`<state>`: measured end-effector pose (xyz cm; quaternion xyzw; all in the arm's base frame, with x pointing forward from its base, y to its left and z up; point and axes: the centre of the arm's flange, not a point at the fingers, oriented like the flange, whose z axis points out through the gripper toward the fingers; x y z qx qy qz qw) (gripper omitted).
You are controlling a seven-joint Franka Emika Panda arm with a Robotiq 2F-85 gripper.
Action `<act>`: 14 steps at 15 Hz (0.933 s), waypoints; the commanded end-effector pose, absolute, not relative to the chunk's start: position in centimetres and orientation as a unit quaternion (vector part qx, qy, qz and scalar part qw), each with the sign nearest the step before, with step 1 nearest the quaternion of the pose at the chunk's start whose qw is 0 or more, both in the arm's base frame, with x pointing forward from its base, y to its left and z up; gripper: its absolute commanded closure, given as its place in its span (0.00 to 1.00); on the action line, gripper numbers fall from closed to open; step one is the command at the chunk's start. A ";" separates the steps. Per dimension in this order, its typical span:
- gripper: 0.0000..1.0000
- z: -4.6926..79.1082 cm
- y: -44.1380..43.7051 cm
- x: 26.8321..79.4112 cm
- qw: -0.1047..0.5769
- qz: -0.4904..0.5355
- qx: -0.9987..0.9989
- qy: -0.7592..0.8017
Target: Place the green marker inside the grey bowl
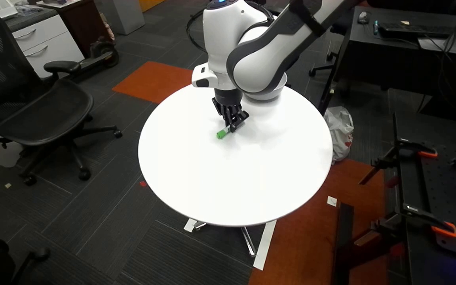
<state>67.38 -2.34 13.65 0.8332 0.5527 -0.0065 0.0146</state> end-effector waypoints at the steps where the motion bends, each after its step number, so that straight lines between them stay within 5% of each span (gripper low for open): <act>1: 0.95 18.8 -2.7 65.9 0.019 0.034 0.855 0.518; 14: 0.95 29.0 -16.3 62.2 0.058 0.139 0.951 0.271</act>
